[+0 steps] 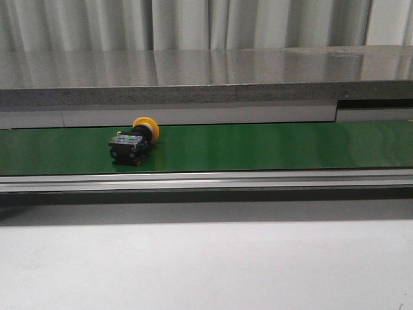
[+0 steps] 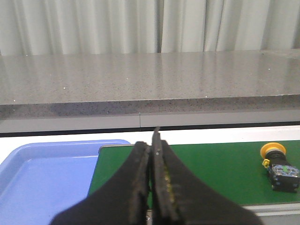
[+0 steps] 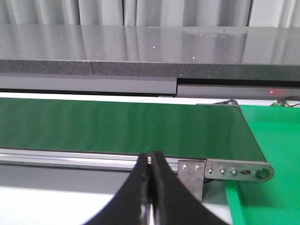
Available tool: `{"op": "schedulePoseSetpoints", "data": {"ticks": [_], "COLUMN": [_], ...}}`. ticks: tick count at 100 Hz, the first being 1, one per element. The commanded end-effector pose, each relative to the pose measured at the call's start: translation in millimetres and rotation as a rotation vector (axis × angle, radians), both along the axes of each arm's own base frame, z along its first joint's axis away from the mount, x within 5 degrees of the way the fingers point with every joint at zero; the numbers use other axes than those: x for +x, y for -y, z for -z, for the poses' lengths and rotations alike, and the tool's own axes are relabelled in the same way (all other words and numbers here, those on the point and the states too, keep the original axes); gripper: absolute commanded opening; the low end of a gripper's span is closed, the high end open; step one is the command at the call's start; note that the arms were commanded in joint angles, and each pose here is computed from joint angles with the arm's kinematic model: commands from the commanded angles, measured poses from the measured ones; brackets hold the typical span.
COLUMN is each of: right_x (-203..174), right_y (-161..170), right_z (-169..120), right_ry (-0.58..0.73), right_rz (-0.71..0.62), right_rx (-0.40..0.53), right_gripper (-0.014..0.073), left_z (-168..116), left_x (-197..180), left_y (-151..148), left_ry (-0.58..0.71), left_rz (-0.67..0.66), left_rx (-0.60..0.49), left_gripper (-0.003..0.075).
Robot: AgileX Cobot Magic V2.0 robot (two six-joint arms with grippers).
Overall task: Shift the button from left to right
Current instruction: 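Let the belt carry the button toward the right gripper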
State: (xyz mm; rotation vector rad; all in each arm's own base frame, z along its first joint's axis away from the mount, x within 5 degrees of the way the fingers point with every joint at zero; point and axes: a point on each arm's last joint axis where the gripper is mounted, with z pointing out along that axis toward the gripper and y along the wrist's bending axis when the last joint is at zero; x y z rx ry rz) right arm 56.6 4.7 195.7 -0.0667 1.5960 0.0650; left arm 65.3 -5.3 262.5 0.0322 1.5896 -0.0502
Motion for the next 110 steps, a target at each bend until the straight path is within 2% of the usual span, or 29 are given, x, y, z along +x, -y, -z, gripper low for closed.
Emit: {"op": "schedulePoseSetpoints", "data": {"ticks": [1, 18, 34, 60, 83, 93, 110], "right_x": [-3.0, -6.5, -9.6, 6.1, 48.0, 72.0, 110.9], "right_y": [0.4, 0.6, 0.9, -0.2, -3.7, -5.7, -13.0], "right_z": [-18.6, -35.1, -59.3, -111.0, -149.7, -159.4, -163.2], "right_ry": [0.171, 0.311, 0.297, 0.095, -0.155, -0.281, -0.473], "right_rz": [0.003, 0.003, 0.003, 0.004, 0.003, 0.003, -0.024], "right_rx": [0.008, 0.019, 0.018, 0.002, -0.013, -0.023, 0.042], "right_gripper": [-0.0068, -0.0068, -0.0068, -0.0068, -0.0068, -0.0068, -0.0068], "left_z": [-15.8, -15.8, -15.8, -15.8, -15.8, -15.8, -15.8], "left_x": [-0.4, -0.4, -0.4, -0.4, -0.4, -0.4, -0.4], "left_y": [-2.6, -2.6, -2.6, -2.6, -2.6, -2.6, -2.6], "left_ry": [0.094, 0.094, 0.094, 0.094, 0.094, 0.094, 0.094], "left_rz": [-0.025, -0.025, -0.025, -0.025, -0.025, -0.025, -0.025], "left_rx": [-0.017, -0.017, -0.017, -0.017, -0.017, -0.017, -0.017], "left_gripper": [-0.0020, -0.0020, -0.0020, -0.0020, -0.0020, -0.0020, -0.0020]}}
